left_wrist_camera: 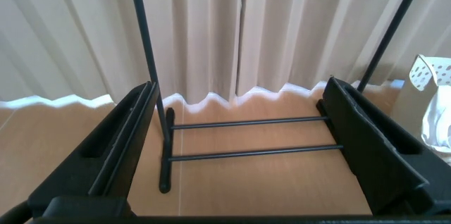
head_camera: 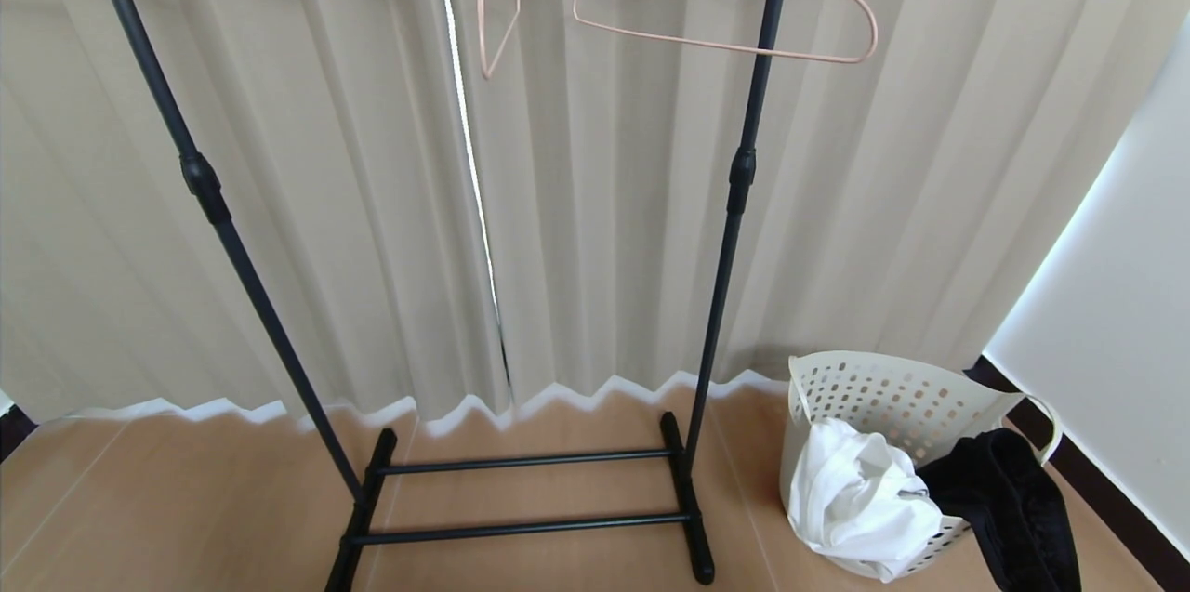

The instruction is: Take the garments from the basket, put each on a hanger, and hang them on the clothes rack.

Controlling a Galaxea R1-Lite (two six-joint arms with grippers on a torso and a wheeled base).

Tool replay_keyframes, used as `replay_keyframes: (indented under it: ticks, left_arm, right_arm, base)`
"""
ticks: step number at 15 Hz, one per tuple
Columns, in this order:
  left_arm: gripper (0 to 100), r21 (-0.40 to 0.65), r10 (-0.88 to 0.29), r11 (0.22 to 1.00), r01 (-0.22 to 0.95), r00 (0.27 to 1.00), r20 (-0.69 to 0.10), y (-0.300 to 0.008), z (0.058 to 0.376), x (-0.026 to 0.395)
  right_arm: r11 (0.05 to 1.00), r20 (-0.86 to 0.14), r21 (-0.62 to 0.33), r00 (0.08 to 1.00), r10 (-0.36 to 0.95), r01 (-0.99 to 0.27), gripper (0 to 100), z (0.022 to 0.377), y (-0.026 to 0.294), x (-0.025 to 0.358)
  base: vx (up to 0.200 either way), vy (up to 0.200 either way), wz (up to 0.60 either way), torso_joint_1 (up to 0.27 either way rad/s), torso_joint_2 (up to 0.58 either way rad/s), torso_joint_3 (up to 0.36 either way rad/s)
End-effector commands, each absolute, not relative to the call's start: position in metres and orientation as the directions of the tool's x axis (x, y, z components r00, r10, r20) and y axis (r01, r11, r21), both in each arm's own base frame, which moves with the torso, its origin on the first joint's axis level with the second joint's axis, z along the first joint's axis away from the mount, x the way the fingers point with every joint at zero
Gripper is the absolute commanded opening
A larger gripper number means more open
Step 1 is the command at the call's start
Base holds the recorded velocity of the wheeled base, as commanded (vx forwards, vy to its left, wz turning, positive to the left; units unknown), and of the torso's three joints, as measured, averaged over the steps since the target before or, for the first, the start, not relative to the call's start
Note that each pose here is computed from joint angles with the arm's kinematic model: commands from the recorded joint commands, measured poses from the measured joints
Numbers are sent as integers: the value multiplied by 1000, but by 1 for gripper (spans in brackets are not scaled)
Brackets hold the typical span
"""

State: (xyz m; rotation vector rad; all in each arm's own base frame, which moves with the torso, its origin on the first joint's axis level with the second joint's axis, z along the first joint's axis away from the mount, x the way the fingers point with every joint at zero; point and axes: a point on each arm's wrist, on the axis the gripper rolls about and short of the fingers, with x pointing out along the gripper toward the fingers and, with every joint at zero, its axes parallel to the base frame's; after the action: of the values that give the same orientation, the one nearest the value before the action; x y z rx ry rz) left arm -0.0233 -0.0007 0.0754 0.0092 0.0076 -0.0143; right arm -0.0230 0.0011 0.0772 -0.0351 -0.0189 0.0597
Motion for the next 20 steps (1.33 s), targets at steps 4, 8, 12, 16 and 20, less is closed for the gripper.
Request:
replay_keyframes:
  ticks: [4,8,12,16,20]
  left_arm:
    - [100,9,-14,1000,14,1000,-9,-1,75,-23]
    - [100,9,-14,1000,14,1000,-9,-1,75,-23]
    - [100,9,-14,1000,14,1000,-11,-1,75,-23]
    - [100,9,-14,1000,14,1000,-9,-1,75,-23]
    - [100,9,-14,1000,14,1000,-9,-1,75,-23]
  right_arm:
    - [998,17,-36,998,61,-61,100,77,1,-23]
    - [998,17,-36,998,61,-61,100,77,1,-23]
    - [998,17,-36,998,61,-61,100,77,1,-23]
    - [998,17,-36,998,60,-59,100,77,1,-23]
    - [998,17,-36,998,61,-61,100,77,1,-23]
  base:
    - [0,0,0,0,0,0]
    - [0,0,-450,-2,2,3]
    - [0,0,0,0,0,0]
    - [0,-200,0,0,1,6]
    - [0,-200,0,5,1,5]
